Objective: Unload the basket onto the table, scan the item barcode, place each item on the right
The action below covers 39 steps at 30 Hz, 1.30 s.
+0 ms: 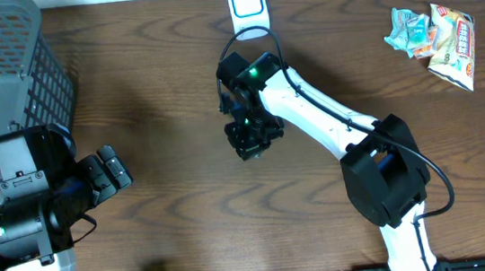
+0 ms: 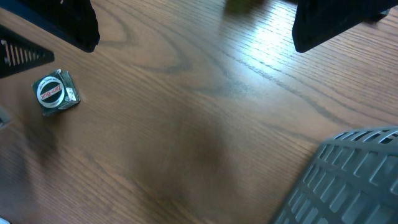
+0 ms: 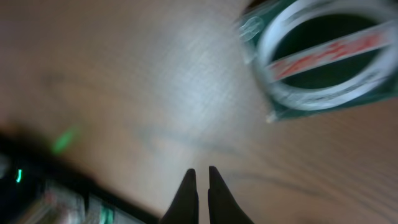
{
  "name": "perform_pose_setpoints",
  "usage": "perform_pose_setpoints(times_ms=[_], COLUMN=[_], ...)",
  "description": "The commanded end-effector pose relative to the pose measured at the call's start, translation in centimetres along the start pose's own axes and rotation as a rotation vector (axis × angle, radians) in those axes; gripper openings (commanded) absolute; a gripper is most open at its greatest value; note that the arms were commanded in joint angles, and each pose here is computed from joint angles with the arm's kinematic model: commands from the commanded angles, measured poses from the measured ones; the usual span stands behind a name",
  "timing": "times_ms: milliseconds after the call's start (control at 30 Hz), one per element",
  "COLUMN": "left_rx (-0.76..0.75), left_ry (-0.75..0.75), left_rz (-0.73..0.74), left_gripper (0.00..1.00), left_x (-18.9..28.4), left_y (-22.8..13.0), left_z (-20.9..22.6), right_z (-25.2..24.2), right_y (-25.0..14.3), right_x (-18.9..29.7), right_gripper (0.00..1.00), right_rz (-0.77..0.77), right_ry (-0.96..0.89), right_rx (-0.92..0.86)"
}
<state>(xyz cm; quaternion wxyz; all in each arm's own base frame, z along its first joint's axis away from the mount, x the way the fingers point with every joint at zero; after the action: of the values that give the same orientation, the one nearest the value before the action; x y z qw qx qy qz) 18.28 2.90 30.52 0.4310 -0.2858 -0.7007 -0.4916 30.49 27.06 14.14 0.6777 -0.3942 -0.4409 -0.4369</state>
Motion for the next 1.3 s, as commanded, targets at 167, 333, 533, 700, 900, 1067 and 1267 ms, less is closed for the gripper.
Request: perform_pose_setpoints(times_ms=[167, 333, 533, 700, 900, 1067, 1267], left_rx=[0.014, 0.014, 0.014, 0.014, 0.014, 0.014, 0.014], left_ry=[0.019, 0.019, 0.019, 0.019, 0.019, 0.019, 0.019], left_rz=[-0.001, -0.001, -0.001, -0.001, -0.001, -0.001, -0.001], left_gripper=[0.98, 0.98, 0.97, 0.98, 0.98, 0.98, 0.98], left_x=[-0.1, -0.1, -0.1, -0.1, -0.1, -0.1, -0.1], left_y=[0.0, 0.0, 0.0, 0.0, 0.0, 0.0, 0.0], left_z=[0.3, 0.3, 0.3, 0.3, 0.3, 0.3, 0.3], right_z=[-0.6, -1.7, -3.5, -5.3, -6.7, -8.4, -9.4], right_y=[0.4, 0.3, 0.8, 1.7, 4.1, 6.7, 8.8], right_x=[-3.1, -5.1, -4.7, -4.1, -3.2, -1.8, -0.5], right_gripper=[0.01, 0.01, 0.01, 0.01, 0.02, 0.16, 0.22], right_rz=[-0.067, -0.071, -0.110, -0.189, -0.301, -0.435, -0.545], right_ry=[-0.074, -0.072, -0.137, -0.219, -0.169, -0.118, -0.023], right_rx=[-0.155, -0.202, -0.278, -0.395, -0.425, -0.460, -0.536])
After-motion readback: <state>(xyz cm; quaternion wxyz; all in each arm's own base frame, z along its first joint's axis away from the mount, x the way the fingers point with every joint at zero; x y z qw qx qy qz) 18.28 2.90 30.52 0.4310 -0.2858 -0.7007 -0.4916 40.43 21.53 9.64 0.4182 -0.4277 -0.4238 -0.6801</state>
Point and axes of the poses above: each gripper's point midway between its finger pads, its own x axis back along the fingers, its own z axis along the line the jaws close on, y = z × x, the point moved 8 cm from there along x, back along the fingers, and after that the axes turned 5 degrees about -x, right-handed, at the moved point
